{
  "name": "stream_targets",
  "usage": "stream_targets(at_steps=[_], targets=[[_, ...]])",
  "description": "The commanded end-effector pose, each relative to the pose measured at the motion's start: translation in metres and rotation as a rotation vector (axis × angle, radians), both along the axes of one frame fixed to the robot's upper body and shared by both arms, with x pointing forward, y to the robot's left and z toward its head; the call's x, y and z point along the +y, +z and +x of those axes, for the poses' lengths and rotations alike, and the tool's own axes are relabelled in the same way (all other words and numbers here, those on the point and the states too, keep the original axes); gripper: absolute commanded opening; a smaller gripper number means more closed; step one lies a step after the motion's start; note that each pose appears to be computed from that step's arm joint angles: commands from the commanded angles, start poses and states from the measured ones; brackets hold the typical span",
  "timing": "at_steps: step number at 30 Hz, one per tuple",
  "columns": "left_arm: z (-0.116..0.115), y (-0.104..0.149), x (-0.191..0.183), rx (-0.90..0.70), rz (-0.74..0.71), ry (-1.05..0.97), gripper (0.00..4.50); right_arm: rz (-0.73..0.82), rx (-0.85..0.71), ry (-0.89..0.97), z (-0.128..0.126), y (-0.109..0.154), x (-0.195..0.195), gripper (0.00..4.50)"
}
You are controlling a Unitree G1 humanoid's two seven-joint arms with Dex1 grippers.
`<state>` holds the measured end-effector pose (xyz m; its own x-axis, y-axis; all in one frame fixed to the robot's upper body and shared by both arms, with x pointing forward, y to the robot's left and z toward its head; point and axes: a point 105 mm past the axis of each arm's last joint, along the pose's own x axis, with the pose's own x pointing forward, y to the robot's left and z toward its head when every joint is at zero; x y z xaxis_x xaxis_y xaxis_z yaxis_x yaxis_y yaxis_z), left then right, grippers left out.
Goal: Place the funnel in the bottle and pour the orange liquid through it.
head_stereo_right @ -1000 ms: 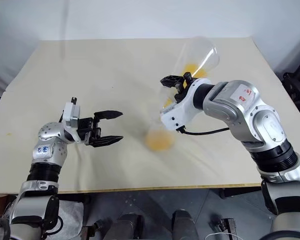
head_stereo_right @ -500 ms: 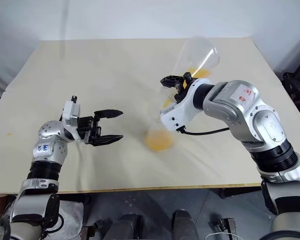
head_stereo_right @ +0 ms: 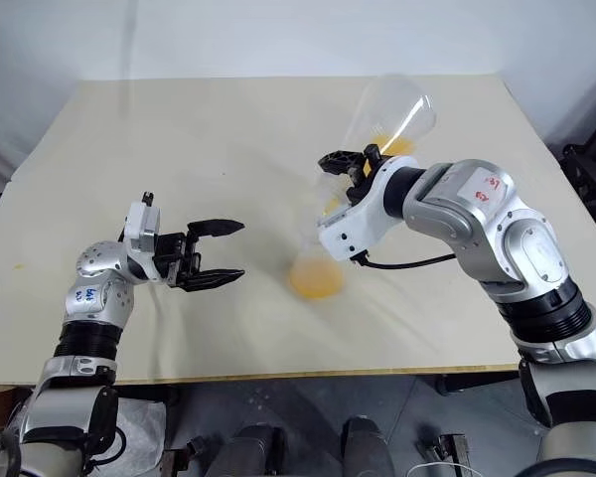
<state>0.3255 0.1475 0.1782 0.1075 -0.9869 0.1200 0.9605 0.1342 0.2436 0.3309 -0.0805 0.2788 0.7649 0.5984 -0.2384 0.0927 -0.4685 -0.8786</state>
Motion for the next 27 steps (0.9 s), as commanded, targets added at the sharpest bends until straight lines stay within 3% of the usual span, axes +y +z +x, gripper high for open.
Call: stream_targets(at_steps=[1,27], targets=[[-0.0032,0.0046,-0.0015,-0.024,-0.004,-0.011,4.5,0.016,-0.075,0.008,-0.0081,0.021,-0.0029,2.47],[0.0004,0.0132,-0.0022,-0.04,0.003,-0.023,4.5,-0.002,-0.096,0.01,-0.0061,0.0242,-0.0024,2.47]])
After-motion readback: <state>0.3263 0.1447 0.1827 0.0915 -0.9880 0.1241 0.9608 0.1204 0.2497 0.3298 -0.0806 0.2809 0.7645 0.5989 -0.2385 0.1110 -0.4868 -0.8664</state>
